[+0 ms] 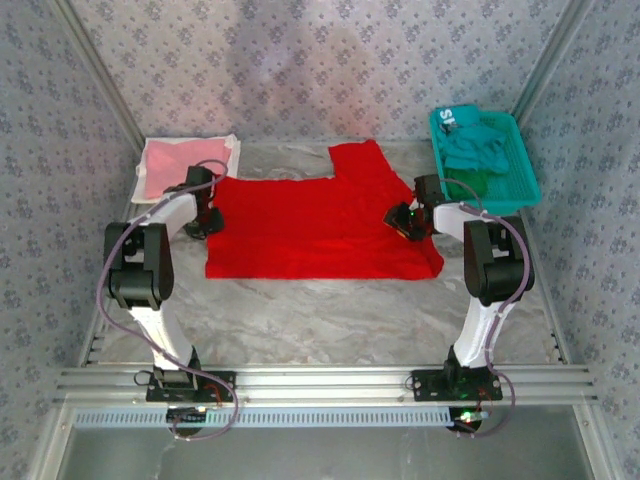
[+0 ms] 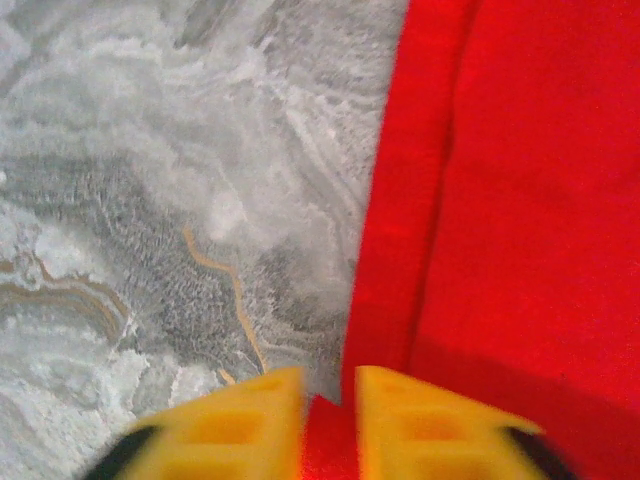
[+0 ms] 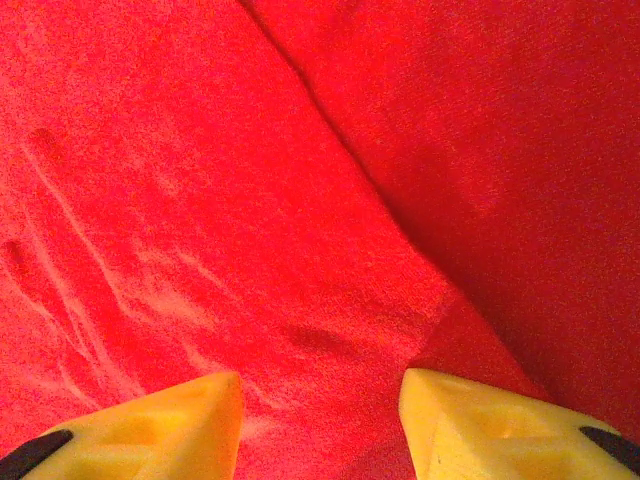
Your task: Fold and stack the t-shirts
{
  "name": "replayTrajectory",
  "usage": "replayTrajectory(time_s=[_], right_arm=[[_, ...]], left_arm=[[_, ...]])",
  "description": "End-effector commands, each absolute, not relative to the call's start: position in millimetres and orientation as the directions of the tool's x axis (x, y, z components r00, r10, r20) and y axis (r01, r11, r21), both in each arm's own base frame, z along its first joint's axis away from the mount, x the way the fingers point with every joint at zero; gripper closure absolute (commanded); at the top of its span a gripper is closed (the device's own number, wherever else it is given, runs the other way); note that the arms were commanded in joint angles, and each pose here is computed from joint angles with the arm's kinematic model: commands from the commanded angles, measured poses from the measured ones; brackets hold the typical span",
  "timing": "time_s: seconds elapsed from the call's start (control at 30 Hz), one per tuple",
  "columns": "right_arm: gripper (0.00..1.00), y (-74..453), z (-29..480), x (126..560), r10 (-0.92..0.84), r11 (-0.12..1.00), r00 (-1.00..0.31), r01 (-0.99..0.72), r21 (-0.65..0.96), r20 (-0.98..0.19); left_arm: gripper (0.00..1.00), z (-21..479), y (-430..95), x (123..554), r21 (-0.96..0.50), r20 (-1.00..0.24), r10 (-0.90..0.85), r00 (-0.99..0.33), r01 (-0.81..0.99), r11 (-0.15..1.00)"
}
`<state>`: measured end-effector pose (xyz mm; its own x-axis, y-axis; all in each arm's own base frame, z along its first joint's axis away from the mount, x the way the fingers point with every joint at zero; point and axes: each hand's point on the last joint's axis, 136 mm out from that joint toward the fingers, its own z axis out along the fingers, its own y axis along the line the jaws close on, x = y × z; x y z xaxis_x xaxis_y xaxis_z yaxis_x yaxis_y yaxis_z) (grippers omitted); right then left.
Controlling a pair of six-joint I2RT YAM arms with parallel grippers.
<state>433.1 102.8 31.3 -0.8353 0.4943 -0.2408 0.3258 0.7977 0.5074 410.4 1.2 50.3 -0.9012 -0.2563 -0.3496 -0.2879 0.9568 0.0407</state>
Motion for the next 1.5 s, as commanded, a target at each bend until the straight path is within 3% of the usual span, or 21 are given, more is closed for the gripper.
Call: replayTrajectory(time_s=[0.0, 0.23, 0.37, 0.5, 0.67, 0.9, 1.33, 1.47], right_arm=[[0.5, 82, 10, 416, 0.52, 0.811, -0.831, 0.41, 0.417, -0.195], [0.47, 92, 66, 416, 0.432, 0.865, -0.854, 0.301, 0.402, -0.291], [0.46, 103, 84, 398, 0.358, 0.905, -0.87, 0.235, 0.354, -0.339], [0.46, 113, 74, 378, 0.283, 0.938, -0.899, 0.187, 0.292, -0.335], [0.47, 116, 49, 369, 0.247, 0.952, -0.924, 0.175, 0.252, -0.293], [0.46, 122, 23, 349, 0.227, 0.957, -0.944, 0.172, 0.233, -0.238], [0.47, 118, -8, 252, 0.266, 0.952, -0.956, 0.24, 0.19, -0.124], [0.46, 123, 6, 249, 0.271, 0.949, -0.95, 0.237, 0.209, -0.152]], left_arm=[[0.51, 64, 6, 407, 0.057, -0.358, -0.254, -0.899, -0.293, 0.955], [0.5, 88, -1, 371, 0.03, -0.406, -0.294, -0.865, -0.335, 0.942], [0.5, 92, -22, 354, -0.101, -0.435, -0.355, -0.828, -0.347, 0.933], [0.48, 85, -52, 346, -0.242, -0.454, -0.384, -0.804, -0.303, 0.922], [0.48, 54, -67, 335, -0.315, -0.411, -0.424, -0.807, -0.31, 0.897], [0.48, 13, -66, 306, -0.284, -0.297, -0.449, -0.843, -0.371, 0.884], [0.48, 0, -59, 235, -0.278, -0.167, -0.55, -0.818, -0.496, 0.823], [0.48, 18, -55, 228, -0.296, -0.218, -0.558, -0.801, -0.49, 0.82]])
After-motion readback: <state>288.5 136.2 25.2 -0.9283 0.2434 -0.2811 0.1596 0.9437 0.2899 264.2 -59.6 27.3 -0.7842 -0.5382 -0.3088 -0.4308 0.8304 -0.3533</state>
